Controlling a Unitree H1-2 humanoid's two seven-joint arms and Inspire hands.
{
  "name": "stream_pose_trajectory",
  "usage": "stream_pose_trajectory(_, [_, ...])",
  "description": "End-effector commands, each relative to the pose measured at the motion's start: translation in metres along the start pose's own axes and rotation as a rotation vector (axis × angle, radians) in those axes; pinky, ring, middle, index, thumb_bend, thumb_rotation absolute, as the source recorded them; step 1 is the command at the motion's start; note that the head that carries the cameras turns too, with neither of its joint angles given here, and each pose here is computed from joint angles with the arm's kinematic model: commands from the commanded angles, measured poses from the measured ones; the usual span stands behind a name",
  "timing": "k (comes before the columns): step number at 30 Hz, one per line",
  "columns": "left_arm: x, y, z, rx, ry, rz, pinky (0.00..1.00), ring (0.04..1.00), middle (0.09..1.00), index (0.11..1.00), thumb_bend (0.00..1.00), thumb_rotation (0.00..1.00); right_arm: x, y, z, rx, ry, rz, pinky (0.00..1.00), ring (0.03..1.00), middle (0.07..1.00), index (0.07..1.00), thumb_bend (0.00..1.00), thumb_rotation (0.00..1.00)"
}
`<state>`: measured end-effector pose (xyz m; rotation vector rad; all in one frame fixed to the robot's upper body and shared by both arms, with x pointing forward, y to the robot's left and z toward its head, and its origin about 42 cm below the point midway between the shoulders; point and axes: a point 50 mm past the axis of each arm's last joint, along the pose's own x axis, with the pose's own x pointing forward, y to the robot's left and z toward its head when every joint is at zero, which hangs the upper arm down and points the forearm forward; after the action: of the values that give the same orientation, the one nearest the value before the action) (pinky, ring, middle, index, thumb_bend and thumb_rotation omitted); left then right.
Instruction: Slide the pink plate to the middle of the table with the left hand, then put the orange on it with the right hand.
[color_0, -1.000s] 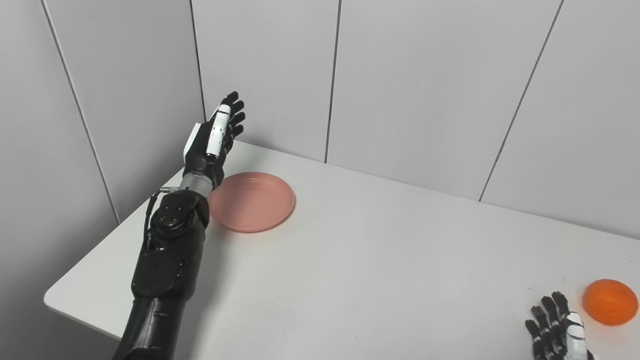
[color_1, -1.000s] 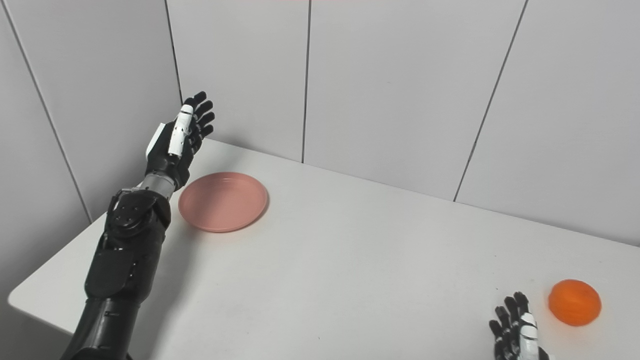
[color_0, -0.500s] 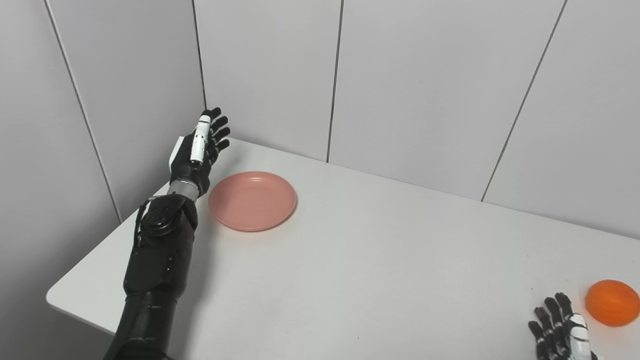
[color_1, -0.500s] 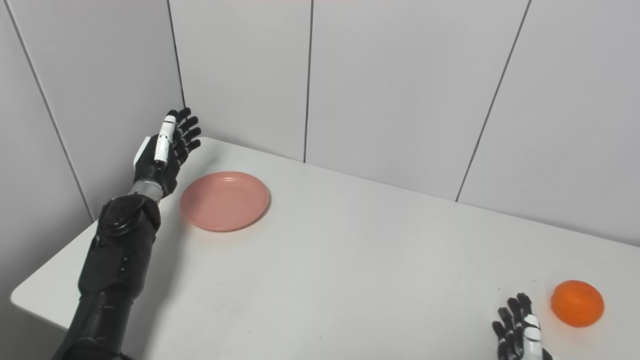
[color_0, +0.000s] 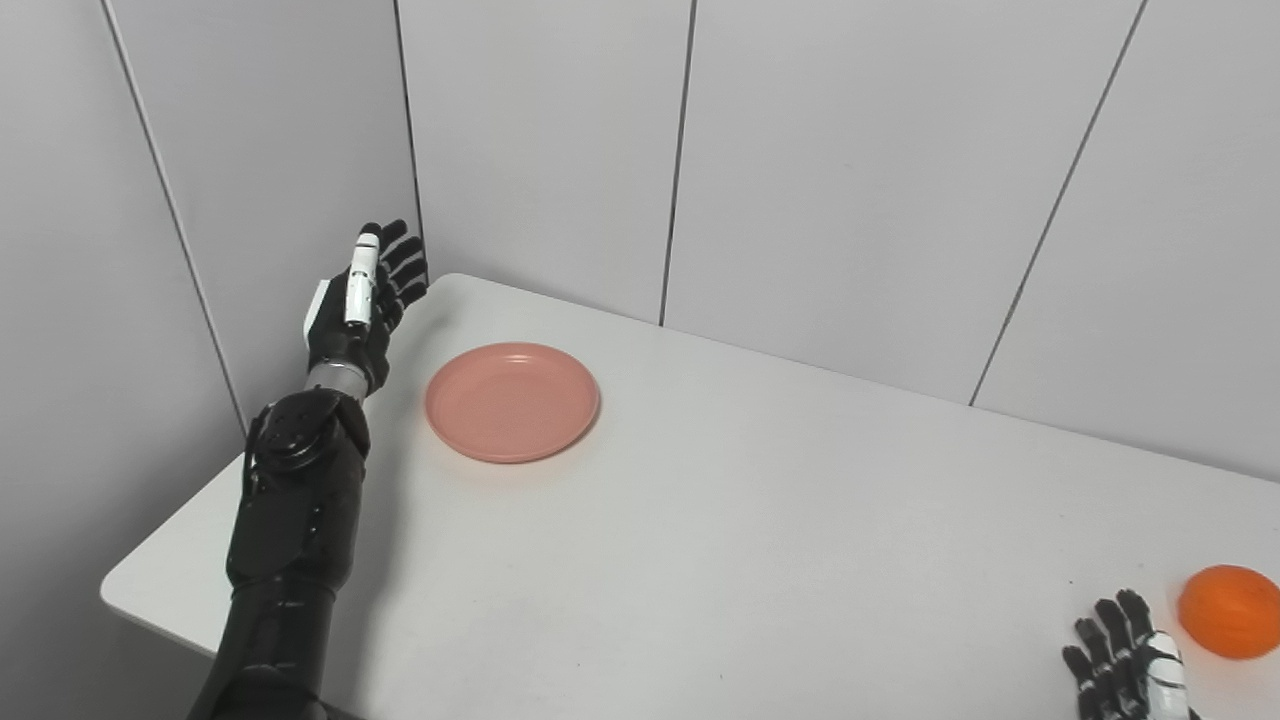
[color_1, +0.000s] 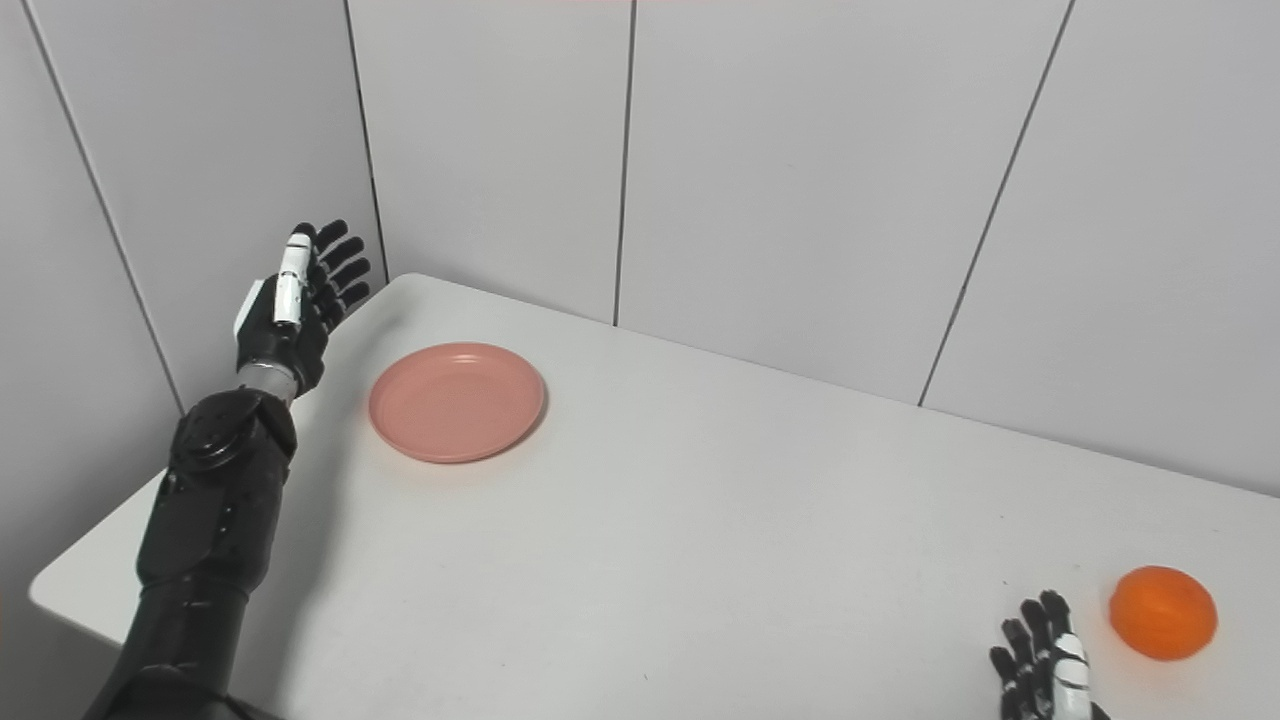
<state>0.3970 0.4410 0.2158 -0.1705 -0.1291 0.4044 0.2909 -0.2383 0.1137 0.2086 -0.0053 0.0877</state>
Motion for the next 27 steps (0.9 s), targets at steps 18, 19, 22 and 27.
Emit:
stream_pose_trajectory(18, [0.012,0.022,0.000,0.032,-0.040,0.037,0.90,0.891,0.891,0.869,0.28,1.00,0.006,0.001,0.020,-0.007,-0.075,0.015,1.00,1.000,1.000,1.000,0.19,1.00])
stream_pose_trajectory(19, [0.012,0.022,-0.002,0.034,-0.033,0.041,0.90,0.895,0.892,0.872,0.28,1.00,0.006,0.001,0.020,-0.008,-0.075,0.016,1.00,1.000,1.000,1.000,0.20,1.00])
stream_pose_trajectory(22, [0.011,0.022,-0.009,0.025,-0.016,0.042,0.90,0.895,0.891,0.875,0.29,1.00,0.006,0.002,0.021,-0.008,-0.073,0.015,1.00,1.000,1.000,1.000,0.20,1.00])
stream_pose_trajectory(27, [0.010,0.022,-0.017,0.014,-0.007,0.029,0.93,0.900,0.894,0.880,0.30,1.00,0.006,0.003,0.021,-0.010,-0.073,0.012,1.00,1.000,1.000,1.000,0.19,1.00])
